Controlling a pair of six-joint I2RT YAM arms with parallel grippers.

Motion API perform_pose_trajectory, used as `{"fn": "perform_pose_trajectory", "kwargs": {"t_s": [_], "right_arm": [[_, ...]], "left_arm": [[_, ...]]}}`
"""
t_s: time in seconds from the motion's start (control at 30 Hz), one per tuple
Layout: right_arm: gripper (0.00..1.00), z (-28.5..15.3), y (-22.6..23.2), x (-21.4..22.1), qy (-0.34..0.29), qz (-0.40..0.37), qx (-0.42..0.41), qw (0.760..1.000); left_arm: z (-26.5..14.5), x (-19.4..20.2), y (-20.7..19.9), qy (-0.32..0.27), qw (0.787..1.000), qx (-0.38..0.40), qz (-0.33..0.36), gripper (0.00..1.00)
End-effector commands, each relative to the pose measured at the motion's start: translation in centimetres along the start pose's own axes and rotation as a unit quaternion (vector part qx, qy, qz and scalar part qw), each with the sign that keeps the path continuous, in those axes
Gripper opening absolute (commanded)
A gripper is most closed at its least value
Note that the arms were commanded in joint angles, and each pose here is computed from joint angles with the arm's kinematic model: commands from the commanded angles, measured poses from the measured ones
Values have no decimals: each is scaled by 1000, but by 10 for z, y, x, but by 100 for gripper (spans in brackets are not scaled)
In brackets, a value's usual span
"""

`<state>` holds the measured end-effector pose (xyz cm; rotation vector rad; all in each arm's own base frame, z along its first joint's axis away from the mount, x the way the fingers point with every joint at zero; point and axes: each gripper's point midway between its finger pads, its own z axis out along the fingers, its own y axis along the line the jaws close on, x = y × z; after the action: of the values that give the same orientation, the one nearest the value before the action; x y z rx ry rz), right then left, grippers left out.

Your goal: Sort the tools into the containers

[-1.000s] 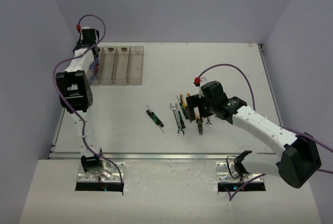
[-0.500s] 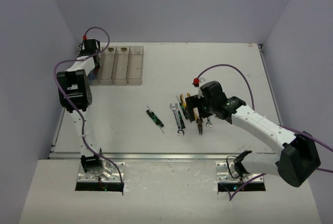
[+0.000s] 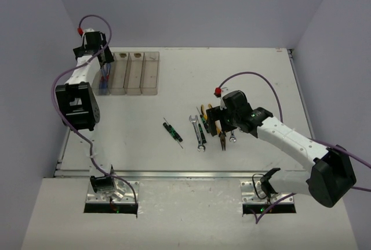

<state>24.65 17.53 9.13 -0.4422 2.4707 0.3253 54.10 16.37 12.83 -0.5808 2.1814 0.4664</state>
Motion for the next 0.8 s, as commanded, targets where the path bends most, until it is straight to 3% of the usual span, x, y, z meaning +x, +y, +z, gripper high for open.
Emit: {"fn": "perform_pose_trajectory", "kwargs": {"t_s": [0.0,0.1,0.27,0.43,0.53,0.63,0.77], "right_arm": [[99,-1,3,-14,-22,-3,-6,1000],[99,-1,8,-13,-22,-5,-20,1000],[99,3,26,-9,-13,-15,-62,998],[98,19,49,-5,19,-36,-67,997],[95,36,59,-1,50,-48,-47,996],[89,52,77,-2,66,-37,-41,996],[78,69,97,-12,78,-50,-40,995]], "left_arm": [[-132,-100,3,-103,977,51,-180,100],[-202,-79,-19,-94,957,138,-236,100],[-286,-1,-30,-86,947,234,-202,100],[-313,82,-7,-75,947,288,-124,100],[-316,108,4,-68,951,287,-95,100],[-325,125,6,-59,946,305,-90,100],[-337,120,6,-98,932,333,-103,100]]}}
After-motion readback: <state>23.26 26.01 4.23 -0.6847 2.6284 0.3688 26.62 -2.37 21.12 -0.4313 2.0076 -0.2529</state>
